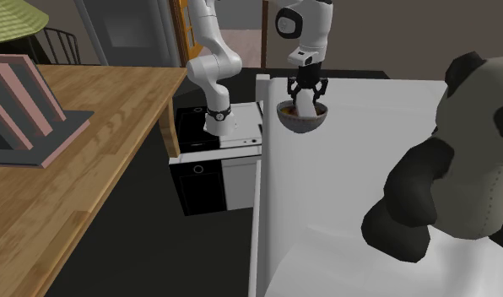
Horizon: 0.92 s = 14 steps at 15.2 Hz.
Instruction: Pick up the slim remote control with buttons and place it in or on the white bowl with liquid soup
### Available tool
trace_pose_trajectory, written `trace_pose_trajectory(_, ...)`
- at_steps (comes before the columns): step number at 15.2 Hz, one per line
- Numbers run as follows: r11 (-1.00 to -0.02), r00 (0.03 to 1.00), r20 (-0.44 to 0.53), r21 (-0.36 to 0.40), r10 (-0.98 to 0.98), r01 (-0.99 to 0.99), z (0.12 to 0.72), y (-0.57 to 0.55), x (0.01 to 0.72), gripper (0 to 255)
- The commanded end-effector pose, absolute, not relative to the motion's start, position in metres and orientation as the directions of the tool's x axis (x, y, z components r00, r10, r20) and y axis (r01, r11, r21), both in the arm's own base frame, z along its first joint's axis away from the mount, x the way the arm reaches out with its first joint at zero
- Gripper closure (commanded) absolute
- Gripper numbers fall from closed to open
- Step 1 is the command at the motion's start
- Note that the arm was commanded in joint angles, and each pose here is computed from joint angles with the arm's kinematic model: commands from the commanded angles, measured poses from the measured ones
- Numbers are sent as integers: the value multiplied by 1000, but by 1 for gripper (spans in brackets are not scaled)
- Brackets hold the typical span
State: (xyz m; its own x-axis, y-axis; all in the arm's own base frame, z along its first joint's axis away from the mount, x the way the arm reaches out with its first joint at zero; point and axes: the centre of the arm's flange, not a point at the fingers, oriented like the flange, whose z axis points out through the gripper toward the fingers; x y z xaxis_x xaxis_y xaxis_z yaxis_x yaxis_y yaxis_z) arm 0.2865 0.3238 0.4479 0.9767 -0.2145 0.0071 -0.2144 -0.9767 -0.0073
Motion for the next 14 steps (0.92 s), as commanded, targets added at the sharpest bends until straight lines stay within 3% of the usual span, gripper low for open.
trace_pose_trajectory(1, -977, 977, 8, -8, -214, -214, 438, 324, 287, 255)
trace_pose_trajectory(10, -977, 977, 8, -8, -214, -214, 428, 324, 287, 255)
trace_pose_trajectory(11, -977, 977, 8, -8, -214, -214, 428, 324, 287, 0)
trace_pose_trajectory(14, -977, 977, 8, -8, -214, -214, 429, 324, 287, 0)
